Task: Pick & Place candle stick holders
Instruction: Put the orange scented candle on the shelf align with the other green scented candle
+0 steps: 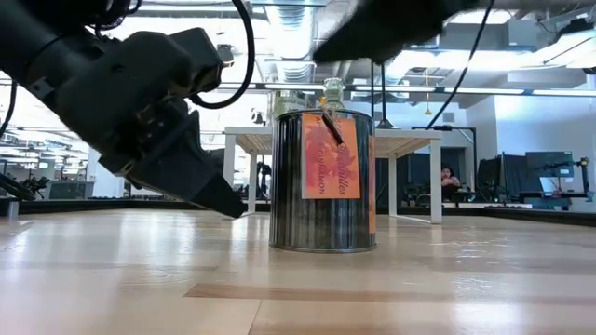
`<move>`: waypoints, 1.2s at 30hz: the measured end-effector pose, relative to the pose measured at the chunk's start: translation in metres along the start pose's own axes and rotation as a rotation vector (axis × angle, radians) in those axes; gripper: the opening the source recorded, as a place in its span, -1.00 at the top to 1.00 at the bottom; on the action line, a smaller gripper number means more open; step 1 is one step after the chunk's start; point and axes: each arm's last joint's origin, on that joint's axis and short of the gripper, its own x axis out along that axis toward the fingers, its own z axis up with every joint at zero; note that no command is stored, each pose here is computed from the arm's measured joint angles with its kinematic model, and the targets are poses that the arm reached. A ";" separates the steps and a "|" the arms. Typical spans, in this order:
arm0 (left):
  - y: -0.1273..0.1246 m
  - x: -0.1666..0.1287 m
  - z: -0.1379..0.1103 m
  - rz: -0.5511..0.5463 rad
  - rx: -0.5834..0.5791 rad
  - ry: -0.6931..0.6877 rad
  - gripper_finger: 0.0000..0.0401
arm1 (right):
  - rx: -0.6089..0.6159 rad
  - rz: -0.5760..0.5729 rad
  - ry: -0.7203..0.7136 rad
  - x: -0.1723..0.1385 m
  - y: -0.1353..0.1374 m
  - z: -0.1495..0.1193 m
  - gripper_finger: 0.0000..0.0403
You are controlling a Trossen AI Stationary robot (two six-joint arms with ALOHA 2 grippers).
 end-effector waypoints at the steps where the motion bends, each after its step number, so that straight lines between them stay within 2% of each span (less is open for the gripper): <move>1: -0.001 -0.001 -0.001 -0.003 0.005 0.001 0.99 | 0.007 -0.008 0.009 -0.002 0.001 -0.005 1.00; 10: -0.006 -0.006 -0.005 -0.019 0.043 0.001 0.99 | 0.160 0.032 -0.038 -0.012 0.011 -0.055 1.00; 14: -0.006 -0.006 -0.005 -0.018 0.040 0.000 0.99 | 0.199 0.052 -0.011 -0.017 0.016 -0.074 1.00; 30: -0.004 -0.004 -0.003 -0.017 0.032 -0.002 0.99 | 0.273 0.108 0.037 -0.016 0.019 -0.083 1.00; 36: 0.001 0.001 0.001 0.003 0.026 -0.007 0.91 | 0.262 0.117 0.096 -0.007 0.020 -0.094 1.00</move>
